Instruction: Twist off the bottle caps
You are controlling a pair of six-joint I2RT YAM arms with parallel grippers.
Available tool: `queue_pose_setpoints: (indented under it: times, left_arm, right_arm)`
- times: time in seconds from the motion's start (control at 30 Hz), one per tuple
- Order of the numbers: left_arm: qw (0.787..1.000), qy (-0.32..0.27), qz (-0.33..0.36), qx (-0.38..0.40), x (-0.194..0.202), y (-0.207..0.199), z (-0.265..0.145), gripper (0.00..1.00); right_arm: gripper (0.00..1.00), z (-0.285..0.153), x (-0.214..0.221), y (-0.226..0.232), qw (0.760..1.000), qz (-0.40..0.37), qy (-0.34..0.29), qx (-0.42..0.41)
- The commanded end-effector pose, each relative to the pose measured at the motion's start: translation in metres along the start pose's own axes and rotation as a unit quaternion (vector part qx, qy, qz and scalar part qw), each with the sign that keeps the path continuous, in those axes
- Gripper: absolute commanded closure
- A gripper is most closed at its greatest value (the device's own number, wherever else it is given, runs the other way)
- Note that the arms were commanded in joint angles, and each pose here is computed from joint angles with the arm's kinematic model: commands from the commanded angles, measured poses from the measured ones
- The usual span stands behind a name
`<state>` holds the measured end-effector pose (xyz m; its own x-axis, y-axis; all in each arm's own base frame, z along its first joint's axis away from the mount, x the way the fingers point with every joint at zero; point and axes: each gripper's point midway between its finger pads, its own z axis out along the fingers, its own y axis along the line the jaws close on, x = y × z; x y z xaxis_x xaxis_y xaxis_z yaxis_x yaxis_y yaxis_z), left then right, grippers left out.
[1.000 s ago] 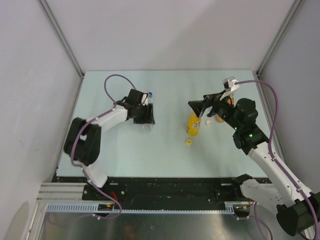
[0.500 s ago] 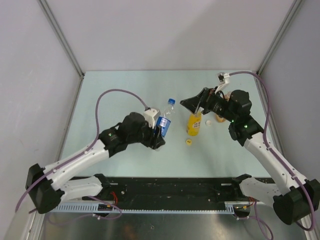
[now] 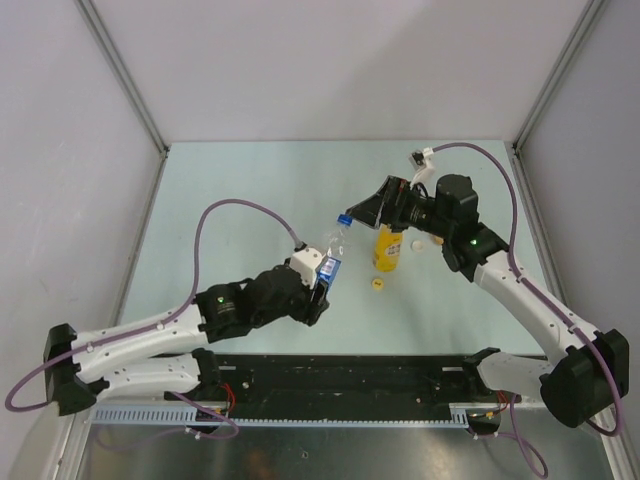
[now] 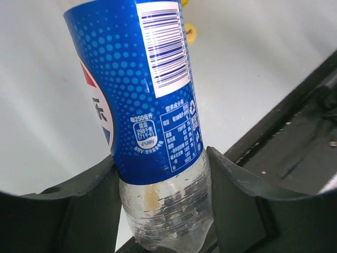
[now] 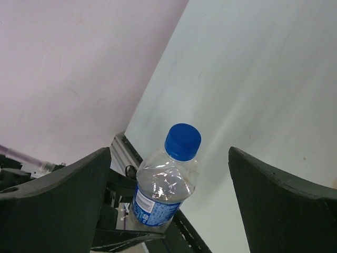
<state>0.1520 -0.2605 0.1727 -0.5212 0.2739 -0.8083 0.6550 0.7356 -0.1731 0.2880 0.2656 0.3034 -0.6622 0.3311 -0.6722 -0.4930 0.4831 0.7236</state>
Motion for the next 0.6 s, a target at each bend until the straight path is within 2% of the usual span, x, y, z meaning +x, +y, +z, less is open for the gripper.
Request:
queue_pose_setpoints:
  times: [0.0,0.2,0.4,0.57]
  left_arm:
    - [0.994,-0.012,0.014,-0.105,-0.001,0.024,0.001,0.60]
    - [0.983,-0.003,0.032,-0.181,0.000,0.035,-0.003,0.66]
    - [0.970,-0.027,0.049,-0.235,-0.008,0.041,-0.017,0.70]
    - [0.957,-0.041,0.077,-0.277,-0.015,0.044,-0.026,0.75]
  right_arm:
    - [0.04,-0.004,-0.014,0.014,1.000,0.001,-0.016,-0.003]
    - [0.12,-0.001,-0.009,0.018,1.000,-0.002,-0.003,-0.017]
    - [0.15,0.003,-0.007,0.018,1.000,-0.006,-0.004,-0.012]
    - [0.23,0.008,-0.009,0.020,1.000,-0.004,-0.008,-0.010]
